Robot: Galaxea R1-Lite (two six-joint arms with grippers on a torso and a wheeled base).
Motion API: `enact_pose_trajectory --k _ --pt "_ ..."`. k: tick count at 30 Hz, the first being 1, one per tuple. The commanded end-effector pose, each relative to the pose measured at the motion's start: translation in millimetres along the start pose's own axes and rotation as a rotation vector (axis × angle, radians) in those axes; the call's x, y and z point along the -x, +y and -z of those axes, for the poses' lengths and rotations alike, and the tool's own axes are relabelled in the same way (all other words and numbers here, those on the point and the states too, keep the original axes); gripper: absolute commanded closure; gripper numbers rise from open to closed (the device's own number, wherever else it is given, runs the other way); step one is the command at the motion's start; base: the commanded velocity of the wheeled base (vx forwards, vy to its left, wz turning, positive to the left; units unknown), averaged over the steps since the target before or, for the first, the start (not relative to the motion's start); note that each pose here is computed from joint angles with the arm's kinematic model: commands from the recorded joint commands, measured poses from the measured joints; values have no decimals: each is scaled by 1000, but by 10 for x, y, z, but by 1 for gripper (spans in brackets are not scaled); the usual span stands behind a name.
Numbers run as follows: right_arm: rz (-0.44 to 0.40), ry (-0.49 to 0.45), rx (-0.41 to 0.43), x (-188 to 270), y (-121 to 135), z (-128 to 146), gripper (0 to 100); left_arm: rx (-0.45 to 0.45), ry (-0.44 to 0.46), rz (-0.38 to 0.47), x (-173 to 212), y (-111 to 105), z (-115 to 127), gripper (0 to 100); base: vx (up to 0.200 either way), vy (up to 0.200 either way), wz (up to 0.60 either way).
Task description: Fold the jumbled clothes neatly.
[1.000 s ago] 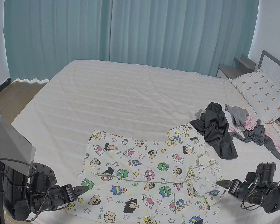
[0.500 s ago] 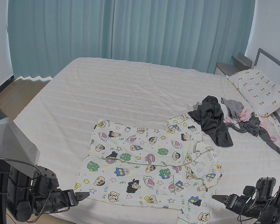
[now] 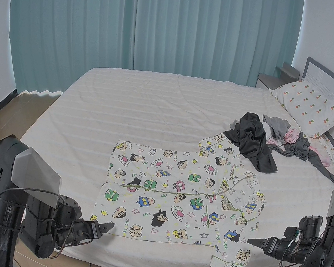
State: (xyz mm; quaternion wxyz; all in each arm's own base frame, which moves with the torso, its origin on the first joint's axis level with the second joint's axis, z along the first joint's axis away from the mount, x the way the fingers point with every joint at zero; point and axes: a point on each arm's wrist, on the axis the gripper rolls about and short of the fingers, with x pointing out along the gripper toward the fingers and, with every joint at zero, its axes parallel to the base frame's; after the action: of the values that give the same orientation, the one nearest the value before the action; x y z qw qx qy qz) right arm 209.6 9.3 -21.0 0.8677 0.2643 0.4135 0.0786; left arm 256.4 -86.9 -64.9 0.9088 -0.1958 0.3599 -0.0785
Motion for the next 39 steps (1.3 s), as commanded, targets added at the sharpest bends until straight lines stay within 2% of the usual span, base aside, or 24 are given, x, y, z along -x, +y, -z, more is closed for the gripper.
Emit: enact_pose_trajectory --k 1,7,11,12,22,29,33,39 --pt "6 16 -3 23 -2 39 0 -17 -12 6 -163 12 17 0 0 0 0" --pt "8 15 -3 23 -3 39 0 -51 -10 10 -211 3 8 0 0 0 0" --pt "9 14 -2 23 -3 39 0 -57 22 -5 -237 3 23 0 0 0 0" --pt "9 14 -2 23 -3 39 0 -58 30 -9 -240 5 27 100 0 0 0" --pt "27 28 0 16 -19 59 0 -63 31 -23 -231 13 28 100 0 0 0" --pt "77 143 146 -131 -193 229 0 -30 23 -37 -189 33 25 100 0 0 0" --pt "75 200 215 -204 -225 324 0 8 -7 -26 -160 33 -7 100 0 0 0" --pt "23 175 314 -355 -160 383 0 14 -25 -17 -114 49 0 100 0 0 0"
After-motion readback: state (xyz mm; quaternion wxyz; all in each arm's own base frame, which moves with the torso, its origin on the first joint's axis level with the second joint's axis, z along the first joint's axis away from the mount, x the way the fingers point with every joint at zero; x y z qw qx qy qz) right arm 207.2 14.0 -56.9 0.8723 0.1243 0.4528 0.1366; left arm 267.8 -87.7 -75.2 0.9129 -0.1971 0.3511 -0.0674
